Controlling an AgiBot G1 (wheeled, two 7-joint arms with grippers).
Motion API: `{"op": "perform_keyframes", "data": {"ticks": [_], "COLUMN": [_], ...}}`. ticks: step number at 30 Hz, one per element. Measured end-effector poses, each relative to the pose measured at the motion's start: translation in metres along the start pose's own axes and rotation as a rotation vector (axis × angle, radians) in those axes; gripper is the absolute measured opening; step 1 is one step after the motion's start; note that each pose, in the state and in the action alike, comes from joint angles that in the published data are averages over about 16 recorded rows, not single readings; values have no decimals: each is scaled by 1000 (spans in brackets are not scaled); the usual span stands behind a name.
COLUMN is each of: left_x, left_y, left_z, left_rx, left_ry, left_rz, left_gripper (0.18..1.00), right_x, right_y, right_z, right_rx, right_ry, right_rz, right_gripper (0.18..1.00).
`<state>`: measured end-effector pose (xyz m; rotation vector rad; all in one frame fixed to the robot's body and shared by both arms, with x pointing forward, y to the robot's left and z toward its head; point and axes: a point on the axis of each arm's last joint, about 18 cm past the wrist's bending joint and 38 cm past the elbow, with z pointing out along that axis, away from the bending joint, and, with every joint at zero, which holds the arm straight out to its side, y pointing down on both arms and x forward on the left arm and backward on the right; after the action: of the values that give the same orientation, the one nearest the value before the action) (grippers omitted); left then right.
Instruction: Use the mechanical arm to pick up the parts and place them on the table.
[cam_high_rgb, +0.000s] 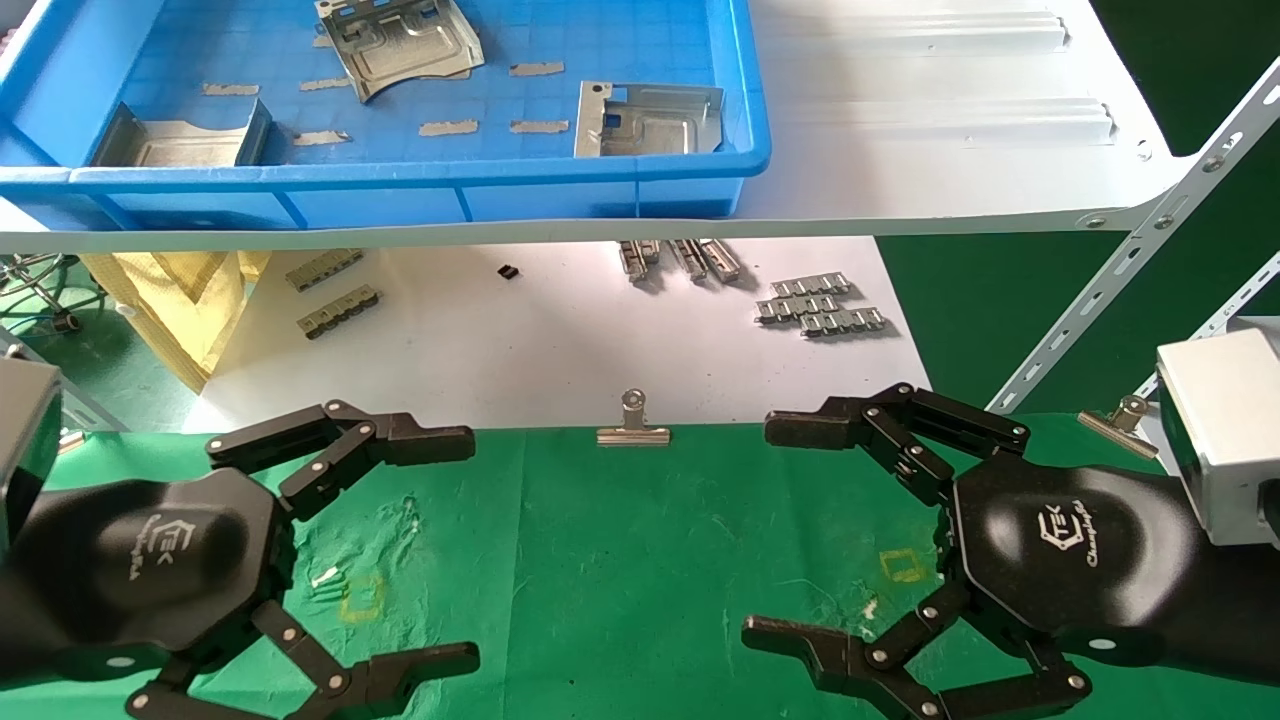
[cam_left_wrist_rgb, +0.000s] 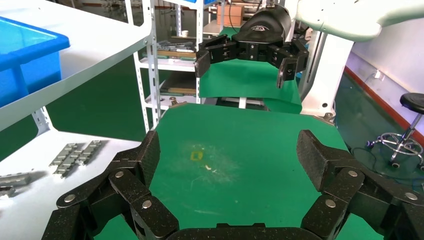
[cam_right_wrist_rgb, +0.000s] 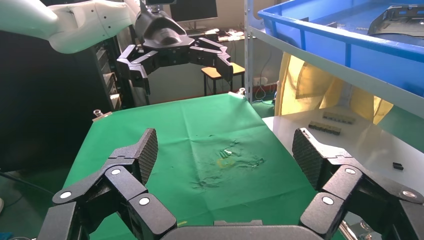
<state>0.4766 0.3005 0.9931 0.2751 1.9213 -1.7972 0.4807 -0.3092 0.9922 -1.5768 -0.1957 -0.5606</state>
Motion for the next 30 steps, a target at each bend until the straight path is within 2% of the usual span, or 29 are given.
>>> {"op": "perform_keyframes", "data": {"ticks": [30], "left_x": [0], "left_y": [0], "left_z": [0], "left_rx": [0], "left_ry": [0], "left_rz": [0], "left_gripper": [1001], "right_x": [0], "right_y": [0], "right_z": [0], "right_rx": [0], "right_ry": [0], "right_rz": [0], "right_gripper": [1000]}}
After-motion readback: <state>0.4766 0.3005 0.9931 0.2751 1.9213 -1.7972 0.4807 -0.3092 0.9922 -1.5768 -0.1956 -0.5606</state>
